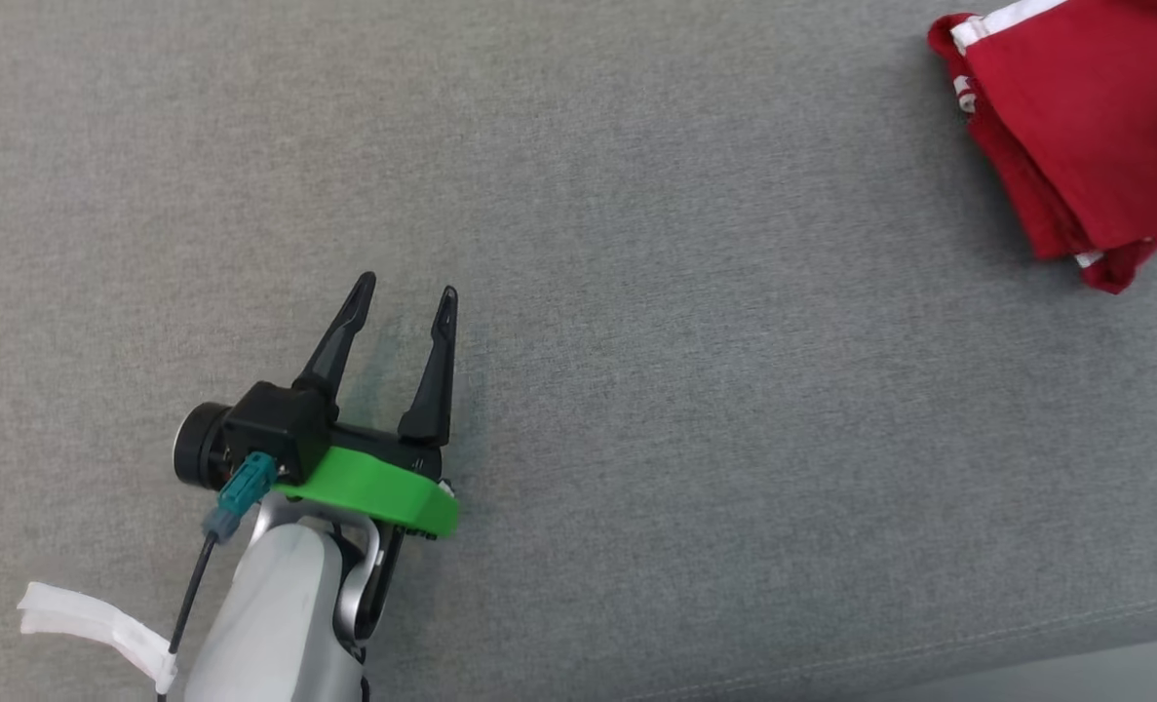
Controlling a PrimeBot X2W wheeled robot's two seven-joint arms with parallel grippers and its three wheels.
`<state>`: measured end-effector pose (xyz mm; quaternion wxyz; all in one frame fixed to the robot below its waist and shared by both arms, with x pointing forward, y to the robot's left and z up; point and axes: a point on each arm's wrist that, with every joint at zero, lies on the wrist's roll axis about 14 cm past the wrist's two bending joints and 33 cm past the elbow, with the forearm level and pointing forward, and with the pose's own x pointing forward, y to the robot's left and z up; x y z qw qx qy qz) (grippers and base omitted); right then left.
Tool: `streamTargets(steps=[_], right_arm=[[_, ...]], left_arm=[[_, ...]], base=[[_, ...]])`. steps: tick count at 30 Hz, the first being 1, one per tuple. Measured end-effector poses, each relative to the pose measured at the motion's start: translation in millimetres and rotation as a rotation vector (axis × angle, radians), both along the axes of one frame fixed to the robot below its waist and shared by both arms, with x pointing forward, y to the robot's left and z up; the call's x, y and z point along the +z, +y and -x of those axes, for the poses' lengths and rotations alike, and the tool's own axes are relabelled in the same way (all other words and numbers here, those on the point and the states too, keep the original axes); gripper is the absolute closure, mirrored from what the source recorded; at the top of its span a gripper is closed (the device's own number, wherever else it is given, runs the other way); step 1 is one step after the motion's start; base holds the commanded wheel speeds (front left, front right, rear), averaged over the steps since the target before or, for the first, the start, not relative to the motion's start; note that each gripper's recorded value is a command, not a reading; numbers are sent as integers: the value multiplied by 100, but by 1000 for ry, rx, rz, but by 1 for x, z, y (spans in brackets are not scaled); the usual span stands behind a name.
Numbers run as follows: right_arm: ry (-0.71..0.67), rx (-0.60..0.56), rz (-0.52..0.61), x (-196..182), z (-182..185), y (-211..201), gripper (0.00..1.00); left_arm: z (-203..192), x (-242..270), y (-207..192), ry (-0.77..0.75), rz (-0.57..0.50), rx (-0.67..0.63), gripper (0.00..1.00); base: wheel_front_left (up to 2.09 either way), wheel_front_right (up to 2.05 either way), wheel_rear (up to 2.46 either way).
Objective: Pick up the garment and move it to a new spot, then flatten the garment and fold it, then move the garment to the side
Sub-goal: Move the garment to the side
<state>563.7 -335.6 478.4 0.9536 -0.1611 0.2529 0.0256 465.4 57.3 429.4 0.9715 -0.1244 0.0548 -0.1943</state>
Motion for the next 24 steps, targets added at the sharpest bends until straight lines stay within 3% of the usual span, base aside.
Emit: streamTargets(steps=[4,5,6,7,8,14,24], right_arm=[[63,-8,44,-28,-8,-7,100],[78,-21,47,-35,-9,-10,89],[93,-28,51,-41,-9,-10,62],[102,-34,50,-48,-10,-10,24],[94,-32,54,-52,-12,-9,0],[30,-19,98,-51,-14,-7,0],[-190,53,46,11,-3,28,0]], left_arm=[[-5,-11,10,21,-8,27,0],[-5,-14,14,28,-11,35,0],[-4,-16,17,34,-14,43,0],[-4,-18,21,39,-18,54,0],[-4,-19,25,44,-22,64,0],[-3,-8,42,19,-31,112,0],[20,35,85,-69,-35,243,0]], base=[[0,0,0],[0,0,0],[0,0,0],[0,0,0],[0,0,0],[0,0,0],[0,0,0]])
